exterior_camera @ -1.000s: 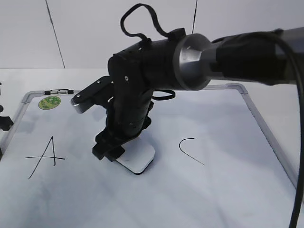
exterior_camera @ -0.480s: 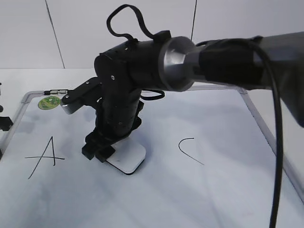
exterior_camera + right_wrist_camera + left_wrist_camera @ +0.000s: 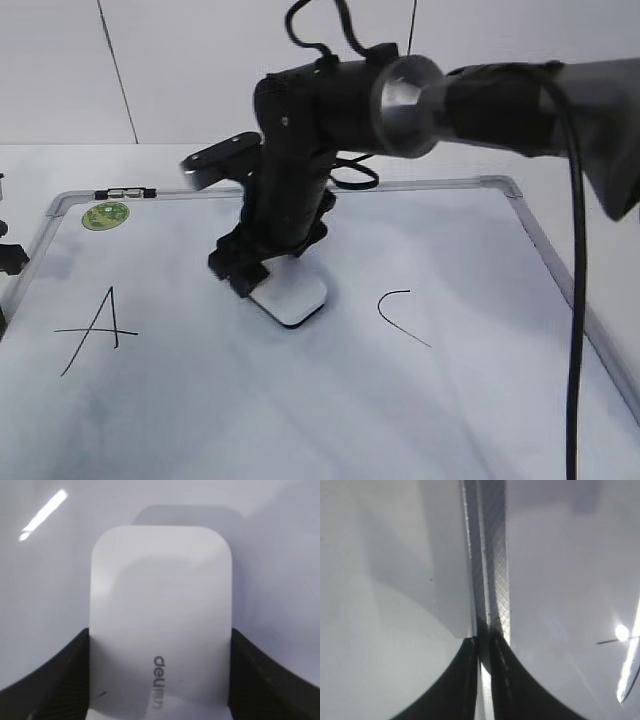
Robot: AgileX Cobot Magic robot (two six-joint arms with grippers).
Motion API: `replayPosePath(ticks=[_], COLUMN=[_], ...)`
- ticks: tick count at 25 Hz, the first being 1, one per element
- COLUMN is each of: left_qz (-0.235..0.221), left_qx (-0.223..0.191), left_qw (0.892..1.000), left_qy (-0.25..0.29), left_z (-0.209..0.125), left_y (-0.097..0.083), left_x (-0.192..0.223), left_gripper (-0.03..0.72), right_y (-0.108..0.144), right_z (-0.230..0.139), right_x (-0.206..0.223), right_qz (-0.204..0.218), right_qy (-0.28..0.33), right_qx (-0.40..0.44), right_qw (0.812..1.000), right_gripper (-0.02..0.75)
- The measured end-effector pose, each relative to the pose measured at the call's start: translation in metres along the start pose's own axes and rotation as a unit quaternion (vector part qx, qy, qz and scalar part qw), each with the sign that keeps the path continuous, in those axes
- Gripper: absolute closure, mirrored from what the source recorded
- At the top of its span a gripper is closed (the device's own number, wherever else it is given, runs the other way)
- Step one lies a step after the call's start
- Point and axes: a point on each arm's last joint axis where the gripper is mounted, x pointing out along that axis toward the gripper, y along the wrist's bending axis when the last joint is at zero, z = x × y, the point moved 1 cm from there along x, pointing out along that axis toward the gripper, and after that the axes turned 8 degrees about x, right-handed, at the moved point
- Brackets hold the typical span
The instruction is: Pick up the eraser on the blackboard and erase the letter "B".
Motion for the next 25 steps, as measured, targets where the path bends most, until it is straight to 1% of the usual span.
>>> replayPosePath(ticks=[3, 6, 11, 16, 20, 25], left_qz=[0.0, 0.0, -0.002, -0.004, -0.005, -0.006], left_qx=[0.0, 0.0, -0.002, -0.002, -0.003, -0.003], left_qw=[1.0, 1.0, 1.0, 1.0, 1.0, 1.0], left_qy=[0.0, 0.0, -0.001, 0.003, 0.004, 0.004], left_z=[0.0, 0.0, 0.0, -0.001, -0.001, -0.001], left_y=[0.0, 0.0, 0.0, -0.001, -0.001, -0.001], left_x=[0.0, 0.0, 0.0, 0.0, 0.0, 0.0], left_gripper=[0.646, 0.646, 0.646, 0.646, 0.646, 0.646], right_y=[-0.033, -0.051, -0.053, -0.057, -0.061, -0.061], right_z=[0.001, 0.0, 0.001, -0.001, -0.005, -0.002], right_x=[-0.002, -0.003, -0.005, -0.012, -0.026, -0.057], right_qz=[-0.01, -0.016, -0.019, -0.023, -0.034, -0.039], right_qy=[-0.005, -0.006, 0.004, 0.038, 0.054, 0.033], right_qx=[0.037, 0.06, 0.072, 0.081, 0.083, 0.082], right_qw=[0.999, 0.998, 0.997, 0.996, 0.995, 0.995], right_gripper=[0.224, 0.224, 0.224, 0.224, 0.224, 0.224])
